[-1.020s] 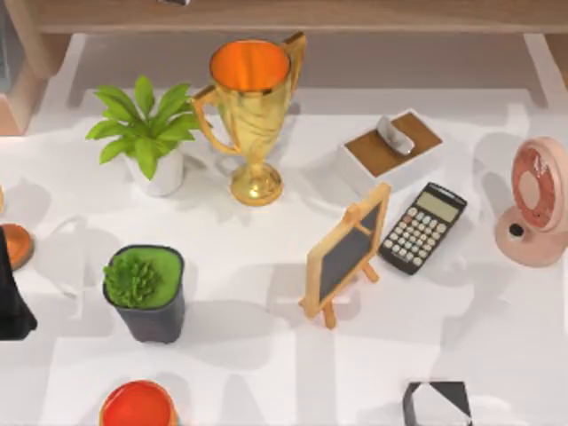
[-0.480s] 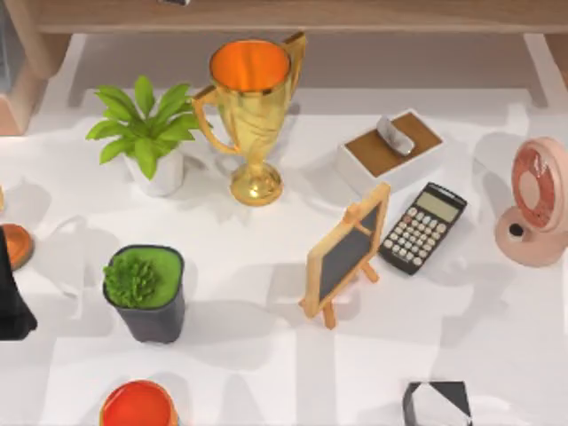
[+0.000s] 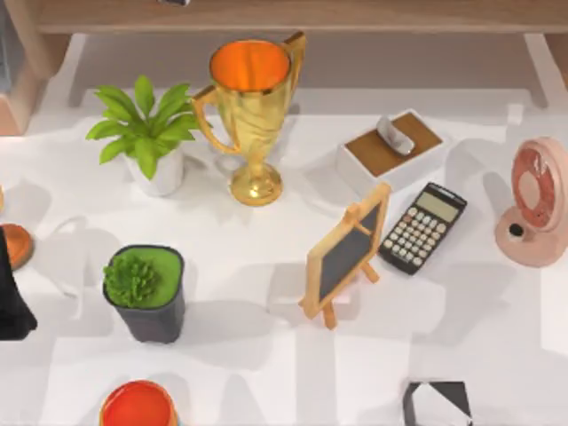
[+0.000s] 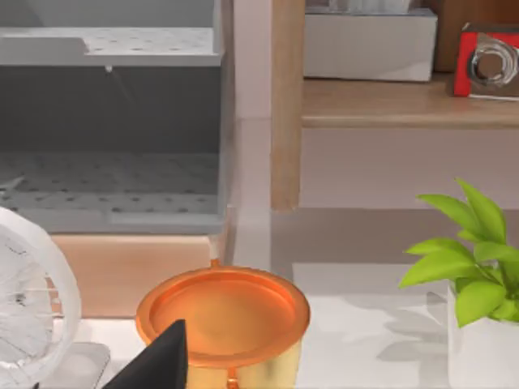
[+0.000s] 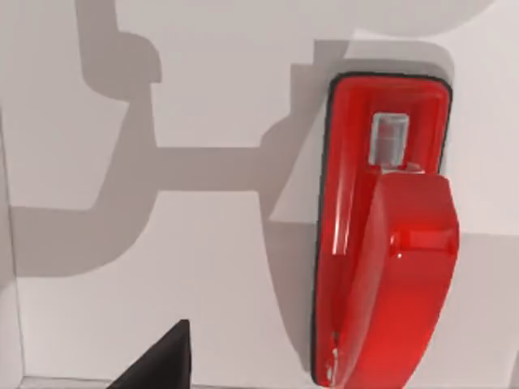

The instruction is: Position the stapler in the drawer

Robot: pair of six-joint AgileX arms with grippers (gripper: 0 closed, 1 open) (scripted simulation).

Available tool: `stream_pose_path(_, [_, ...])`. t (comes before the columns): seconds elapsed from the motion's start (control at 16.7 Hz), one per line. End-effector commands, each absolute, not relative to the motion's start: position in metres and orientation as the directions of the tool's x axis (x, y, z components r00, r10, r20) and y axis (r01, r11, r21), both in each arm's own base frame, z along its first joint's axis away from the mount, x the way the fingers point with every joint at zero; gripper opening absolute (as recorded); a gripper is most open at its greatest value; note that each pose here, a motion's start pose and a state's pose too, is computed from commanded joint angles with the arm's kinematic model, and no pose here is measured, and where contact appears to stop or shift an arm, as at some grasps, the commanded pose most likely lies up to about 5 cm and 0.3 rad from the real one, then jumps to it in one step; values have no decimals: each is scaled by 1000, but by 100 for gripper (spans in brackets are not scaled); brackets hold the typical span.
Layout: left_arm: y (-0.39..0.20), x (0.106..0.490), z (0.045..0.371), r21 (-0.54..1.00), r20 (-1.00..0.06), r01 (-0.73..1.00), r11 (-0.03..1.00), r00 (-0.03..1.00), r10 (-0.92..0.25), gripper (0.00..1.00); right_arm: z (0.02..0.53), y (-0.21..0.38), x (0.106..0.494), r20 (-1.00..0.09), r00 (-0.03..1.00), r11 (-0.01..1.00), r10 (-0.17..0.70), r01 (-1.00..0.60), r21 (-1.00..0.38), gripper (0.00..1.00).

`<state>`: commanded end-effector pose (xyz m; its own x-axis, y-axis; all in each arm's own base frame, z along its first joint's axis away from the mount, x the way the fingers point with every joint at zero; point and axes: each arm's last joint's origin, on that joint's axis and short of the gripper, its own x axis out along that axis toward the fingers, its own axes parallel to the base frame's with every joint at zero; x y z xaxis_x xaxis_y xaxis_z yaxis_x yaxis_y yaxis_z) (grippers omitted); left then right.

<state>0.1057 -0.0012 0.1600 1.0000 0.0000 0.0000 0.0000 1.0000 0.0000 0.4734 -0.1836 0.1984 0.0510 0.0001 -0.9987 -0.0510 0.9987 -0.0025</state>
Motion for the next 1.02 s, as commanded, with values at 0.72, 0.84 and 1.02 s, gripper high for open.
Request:
stream_pose_path(0.72, [-1,106,160,0,0,0,1000,1000,0,100,266,-292,414,-770,613,933,-175,-147,-329,100])
stream_pose_path(0.84, [-1,106,160,0,0,0,1000,1000,0,100,257,-317,393,-690,685,893,-234,-128,-431,100])
stream_pose_path(1.02, [-1,106,160,0,0,0,1000,1000,0,100,233,-343,358,-561,765,807,-315,-96,-583,100])
